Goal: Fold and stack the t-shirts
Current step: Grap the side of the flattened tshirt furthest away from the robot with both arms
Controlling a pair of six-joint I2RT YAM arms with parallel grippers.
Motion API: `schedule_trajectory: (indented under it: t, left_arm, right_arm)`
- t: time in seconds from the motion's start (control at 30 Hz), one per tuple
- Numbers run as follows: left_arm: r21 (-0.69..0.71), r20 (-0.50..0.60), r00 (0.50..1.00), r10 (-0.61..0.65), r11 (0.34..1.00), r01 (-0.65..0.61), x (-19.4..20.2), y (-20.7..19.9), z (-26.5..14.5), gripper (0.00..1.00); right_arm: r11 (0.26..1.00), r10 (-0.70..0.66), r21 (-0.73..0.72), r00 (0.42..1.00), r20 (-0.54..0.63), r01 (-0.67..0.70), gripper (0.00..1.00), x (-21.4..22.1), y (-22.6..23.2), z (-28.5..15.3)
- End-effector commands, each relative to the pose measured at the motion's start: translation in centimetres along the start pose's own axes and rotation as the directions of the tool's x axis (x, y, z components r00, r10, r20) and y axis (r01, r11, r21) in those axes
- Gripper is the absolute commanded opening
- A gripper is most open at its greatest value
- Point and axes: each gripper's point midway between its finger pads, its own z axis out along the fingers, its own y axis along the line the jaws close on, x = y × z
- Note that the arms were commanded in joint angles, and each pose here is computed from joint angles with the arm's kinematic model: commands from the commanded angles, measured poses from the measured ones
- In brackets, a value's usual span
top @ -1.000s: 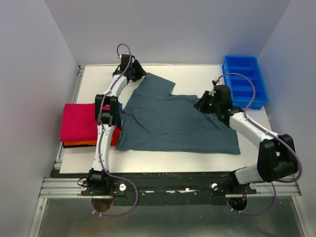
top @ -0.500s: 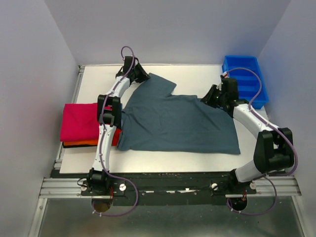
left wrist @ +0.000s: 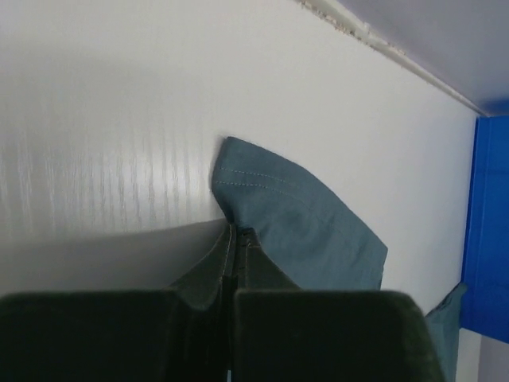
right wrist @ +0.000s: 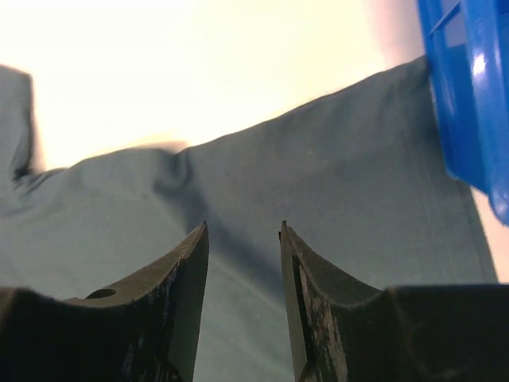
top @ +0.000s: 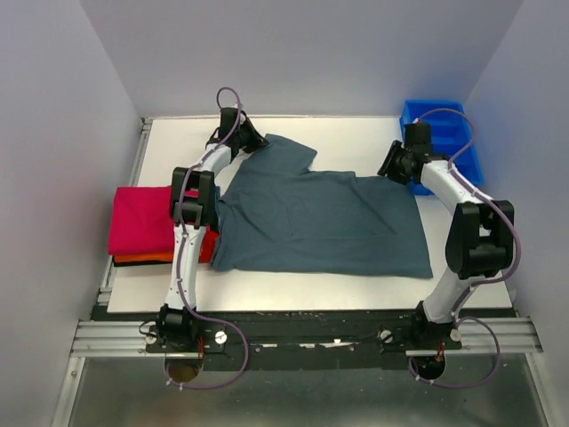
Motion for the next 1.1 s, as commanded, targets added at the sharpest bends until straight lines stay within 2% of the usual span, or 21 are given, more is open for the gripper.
schedule_trajectory:
  t: [0.0,0.2,0.4,0.43,0.87,1.07]
  left_arm:
    - [0.062,0.077,0.99,0.118,0.991,-0.123,-2.6,-3.6,-4.0,0.0]
    - [0.026,0.11,0.987,0.121,0.992,-0.124,-4.0,-1.6,-6.5,0.0]
    - [-0.021,0.119,0.986,0.119,0.993,-0.117,-4.9,1.0,-7.9,0.0]
    - [-0.03,0.126,0.985,0.116,0.993,-0.113,-5.3,1.5,-8.3,0.0]
    - [-0.114,0.106,0.983,0.147,0.984,-0.135,-5.9,4.7,-9.7,0.0]
    - [-0.085,0.092,0.986,0.143,0.987,-0.135,-5.4,4.5,-9.5,0.0]
  right_arm:
    - [0.976,-0.05,0.21,0.997,-0.052,0.06,0.5,-0.4,-3.6,1.2]
    - [0.955,-0.058,0.285,0.992,-0.109,0.087,0.5,-1.3,-4.5,3.9]
    - [0.945,-0.009,0.322,0.986,-0.167,0.063,0.5,-1.9,-6.5,5.7]
    - [0.943,0.011,0.331,0.987,-0.158,0.042,0.5,-2.4,-7.4,5.8]
    - [0.955,0.012,0.295,0.989,-0.145,0.032,0.53,-4.3,-6.1,7.7]
    - [0.94,0.014,0.337,0.986,-0.168,0.044,0.53,-5.1,-6.7,10.1]
